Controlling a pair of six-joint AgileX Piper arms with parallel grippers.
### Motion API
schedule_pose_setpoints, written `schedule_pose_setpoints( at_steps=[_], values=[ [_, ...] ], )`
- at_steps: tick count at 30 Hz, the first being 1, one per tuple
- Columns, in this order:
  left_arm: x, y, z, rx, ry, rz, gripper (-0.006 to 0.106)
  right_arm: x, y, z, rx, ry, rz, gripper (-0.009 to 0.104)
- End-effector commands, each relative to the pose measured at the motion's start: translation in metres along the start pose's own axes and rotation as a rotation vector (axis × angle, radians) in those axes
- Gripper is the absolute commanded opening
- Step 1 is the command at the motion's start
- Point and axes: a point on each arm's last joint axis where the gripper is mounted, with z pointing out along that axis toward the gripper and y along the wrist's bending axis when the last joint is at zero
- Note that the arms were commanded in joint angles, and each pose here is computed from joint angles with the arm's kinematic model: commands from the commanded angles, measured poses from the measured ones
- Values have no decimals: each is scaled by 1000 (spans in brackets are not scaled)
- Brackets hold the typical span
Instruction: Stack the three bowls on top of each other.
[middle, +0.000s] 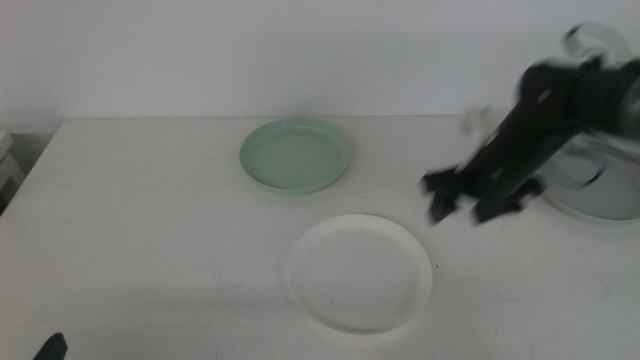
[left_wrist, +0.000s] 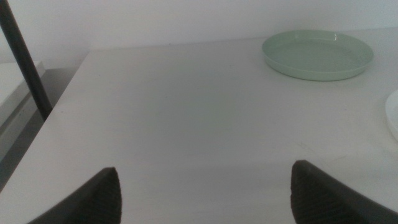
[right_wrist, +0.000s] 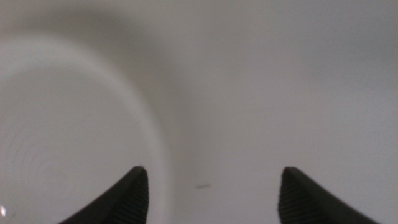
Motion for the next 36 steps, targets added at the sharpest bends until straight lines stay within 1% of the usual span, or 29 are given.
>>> schedule_pose_setpoints(
  at_steps=[1,3,6,10,11,17,20,24,36],
  values=[
    [-9,0,-2,-2,-89,-18,98,-21,-24,-56,33,-114,18,58],
    [-9,0,-2,-2,-89,-18,98,-35,-51,-78,59,-143,74,57],
    [-9,0,-2,-2,-89,-18,98,-52,-91,-108,105,-253,120,57],
    [-9,0,-2,-2,-89,-18,98,-62,-145,-133,167,-380,205,54],
    [-9,0,-2,-2,-89,-18,98,-62,-173,-140,202,-406,238,52],
    [-9,0,-2,-2,-89,-18,98,-59,-242,-139,268,-402,343,50],
    [-9,0,-2,-2,-89,-18,98,-57,-265,-128,283,-381,363,50],
    [-9,0,-2,-2,-89,-18,98,-59,-284,-107,298,-354,358,50],
    [-9,0,-2,-2,-89,-18,98,-61,-308,-49,286,-307,384,49]
  ],
)
